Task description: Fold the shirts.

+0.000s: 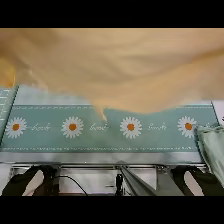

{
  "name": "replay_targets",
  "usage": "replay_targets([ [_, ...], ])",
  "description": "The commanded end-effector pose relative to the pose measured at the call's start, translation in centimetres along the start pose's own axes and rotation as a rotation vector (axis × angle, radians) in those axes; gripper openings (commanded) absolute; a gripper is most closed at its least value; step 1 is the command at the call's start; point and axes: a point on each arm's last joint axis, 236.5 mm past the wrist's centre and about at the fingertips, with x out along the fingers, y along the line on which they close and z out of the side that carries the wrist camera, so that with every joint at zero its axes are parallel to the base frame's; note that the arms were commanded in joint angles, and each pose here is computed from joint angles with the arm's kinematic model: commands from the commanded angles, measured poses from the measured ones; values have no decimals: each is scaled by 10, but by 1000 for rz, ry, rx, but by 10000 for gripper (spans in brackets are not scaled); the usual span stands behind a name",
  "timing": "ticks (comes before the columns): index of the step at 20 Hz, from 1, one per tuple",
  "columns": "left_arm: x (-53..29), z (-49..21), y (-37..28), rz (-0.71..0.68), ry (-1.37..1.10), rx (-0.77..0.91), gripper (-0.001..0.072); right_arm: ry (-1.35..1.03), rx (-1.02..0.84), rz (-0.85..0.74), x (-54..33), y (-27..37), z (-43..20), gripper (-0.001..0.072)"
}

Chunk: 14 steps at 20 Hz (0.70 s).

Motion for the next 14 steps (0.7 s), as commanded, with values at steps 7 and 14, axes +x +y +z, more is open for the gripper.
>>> replay_targets([
  [7,7,-111,53,156,283,-123,28,443,128,102,3,19,-131,18],
  [14,120,-324,81,-54,630,-458,28,686,457,208,137,-6,-306,18],
])
